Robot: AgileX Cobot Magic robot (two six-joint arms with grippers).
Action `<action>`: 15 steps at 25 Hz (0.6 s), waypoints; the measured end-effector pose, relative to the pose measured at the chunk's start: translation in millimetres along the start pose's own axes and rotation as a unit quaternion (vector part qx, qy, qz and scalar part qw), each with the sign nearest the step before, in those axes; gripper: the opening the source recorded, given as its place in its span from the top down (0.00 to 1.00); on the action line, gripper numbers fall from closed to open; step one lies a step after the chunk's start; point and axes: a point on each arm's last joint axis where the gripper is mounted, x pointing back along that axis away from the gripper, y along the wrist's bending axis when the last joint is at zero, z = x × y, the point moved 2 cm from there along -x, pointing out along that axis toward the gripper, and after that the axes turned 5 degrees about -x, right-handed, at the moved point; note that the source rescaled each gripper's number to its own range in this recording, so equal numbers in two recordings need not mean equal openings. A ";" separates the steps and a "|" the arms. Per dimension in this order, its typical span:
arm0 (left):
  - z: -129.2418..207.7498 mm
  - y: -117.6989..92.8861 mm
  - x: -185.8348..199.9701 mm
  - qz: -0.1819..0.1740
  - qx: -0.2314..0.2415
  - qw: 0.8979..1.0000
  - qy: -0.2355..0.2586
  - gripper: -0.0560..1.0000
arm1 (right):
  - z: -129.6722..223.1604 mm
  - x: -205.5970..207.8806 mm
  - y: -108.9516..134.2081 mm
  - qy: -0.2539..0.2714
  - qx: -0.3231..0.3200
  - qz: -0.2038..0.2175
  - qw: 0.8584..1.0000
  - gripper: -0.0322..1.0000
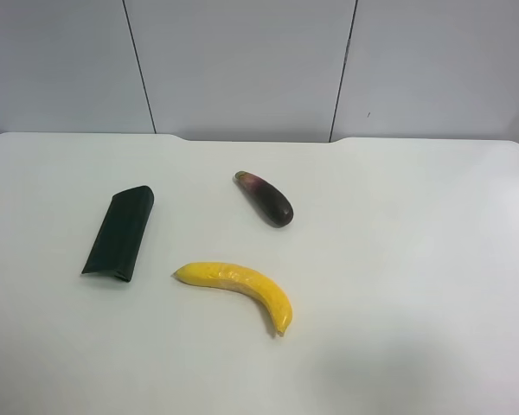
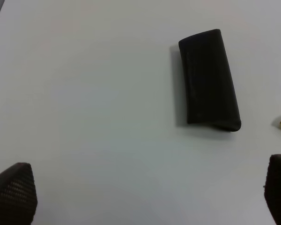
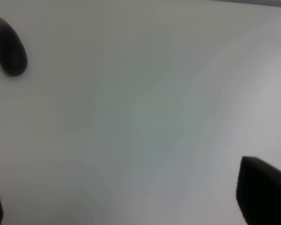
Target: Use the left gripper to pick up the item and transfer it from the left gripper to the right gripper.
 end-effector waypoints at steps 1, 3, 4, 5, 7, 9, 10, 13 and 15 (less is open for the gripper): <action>0.0 0.0 0.0 0.000 0.000 1.000 0.000 0.00 | 0.0 0.0 0.0 0.000 0.000 0.000 1.000 0.00; 0.0 0.0 0.0 0.000 0.000 1.000 0.000 0.00 | 0.0 0.0 0.0 0.000 0.000 0.000 1.000 0.00; 0.0 0.0 0.0 0.000 0.000 1.000 0.000 0.00 | 0.0 0.0 0.0 0.000 0.000 0.000 1.000 0.00; 0.0 0.0 0.0 0.000 0.000 1.000 0.000 0.00 | 0.0 0.0 0.0 0.000 0.000 0.000 1.000 0.00; 0.0 0.0 0.0 0.000 0.000 1.000 0.000 0.00 | 0.0 0.0 0.0 0.000 0.000 0.000 1.000 0.00; 0.0 0.0 0.0 0.000 0.000 1.000 0.000 0.00 | 0.0 0.0 0.0 0.000 0.000 0.000 1.000 0.00; 0.0 0.0 0.0 0.000 0.000 1.000 0.000 0.00 | 0.0 0.0 0.0 0.000 0.000 0.000 1.000 0.00; 0.0 0.0 0.0 0.000 0.000 1.000 0.000 0.00 | 0.0 0.0 0.0 0.000 0.000 0.000 1.000 0.00; 0.0 0.0 0.0 0.000 0.000 1.000 0.000 0.00 | 0.0 0.0 0.0 0.000 0.000 0.000 1.000 0.00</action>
